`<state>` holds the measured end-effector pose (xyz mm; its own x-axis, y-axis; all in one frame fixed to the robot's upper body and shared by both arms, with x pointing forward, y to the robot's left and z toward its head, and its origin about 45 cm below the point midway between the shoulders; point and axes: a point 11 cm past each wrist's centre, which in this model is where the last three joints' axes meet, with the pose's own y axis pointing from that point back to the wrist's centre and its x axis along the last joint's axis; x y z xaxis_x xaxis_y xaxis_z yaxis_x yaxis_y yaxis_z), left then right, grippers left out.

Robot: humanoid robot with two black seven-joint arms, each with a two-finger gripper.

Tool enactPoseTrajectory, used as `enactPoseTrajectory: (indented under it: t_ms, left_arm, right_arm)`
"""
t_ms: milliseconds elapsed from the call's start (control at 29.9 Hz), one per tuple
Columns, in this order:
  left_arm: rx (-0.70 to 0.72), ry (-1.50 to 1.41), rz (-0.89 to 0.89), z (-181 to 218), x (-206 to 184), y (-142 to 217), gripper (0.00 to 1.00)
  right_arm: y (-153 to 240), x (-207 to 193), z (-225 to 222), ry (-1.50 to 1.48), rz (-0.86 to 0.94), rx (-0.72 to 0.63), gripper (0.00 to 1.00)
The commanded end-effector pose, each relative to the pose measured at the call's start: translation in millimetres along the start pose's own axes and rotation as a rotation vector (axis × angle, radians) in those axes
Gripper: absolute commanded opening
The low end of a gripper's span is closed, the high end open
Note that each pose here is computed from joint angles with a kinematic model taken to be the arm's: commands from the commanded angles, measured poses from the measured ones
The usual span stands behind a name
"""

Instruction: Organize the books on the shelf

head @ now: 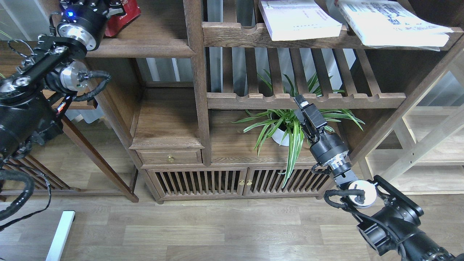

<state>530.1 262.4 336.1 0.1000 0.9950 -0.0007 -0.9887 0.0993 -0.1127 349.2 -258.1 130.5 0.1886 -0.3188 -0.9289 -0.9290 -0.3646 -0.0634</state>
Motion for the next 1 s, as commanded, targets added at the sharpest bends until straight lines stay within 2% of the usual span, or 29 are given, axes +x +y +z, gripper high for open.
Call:
enactPoseTrajectory:
  t_ms: [0, 267, 669, 769, 970]
  left_arm:
    - [0.003, -0.002, 0.001, -0.7, -0.5, 0.0, 0.15]
    - [0.018, -0.032, -0.012, -4.6, -1.7, 1.0, 0.22]
    - [-0.006, -0.052, -0.012, -5.2, -1.1, 2.4, 0.26]
    - [-0.016, -0.055, -0.008, -5.5, -0.4, 3.1, 0.32]
    - [-0.028, -0.059, 0.008, 1.0, 0.1, 0.6, 0.32]
  right_arm:
    - [-0.2, -0.4, 0.1, 0.000, -0.001, 0.000, 0.88]
    - [5.3, 3.4, -5.5, 0.013, 0.012, 0.001, 0.88]
    - [7.2, 4.9, -5.9, 0.017, 0.017, -0.002, 0.88]
    - [7.0, 4.8, -5.3, 0.015, 0.017, -0.002, 0.88]
    - [7.3, 5.0, -5.3, 0.017, 0.017, -0.005, 0.88]
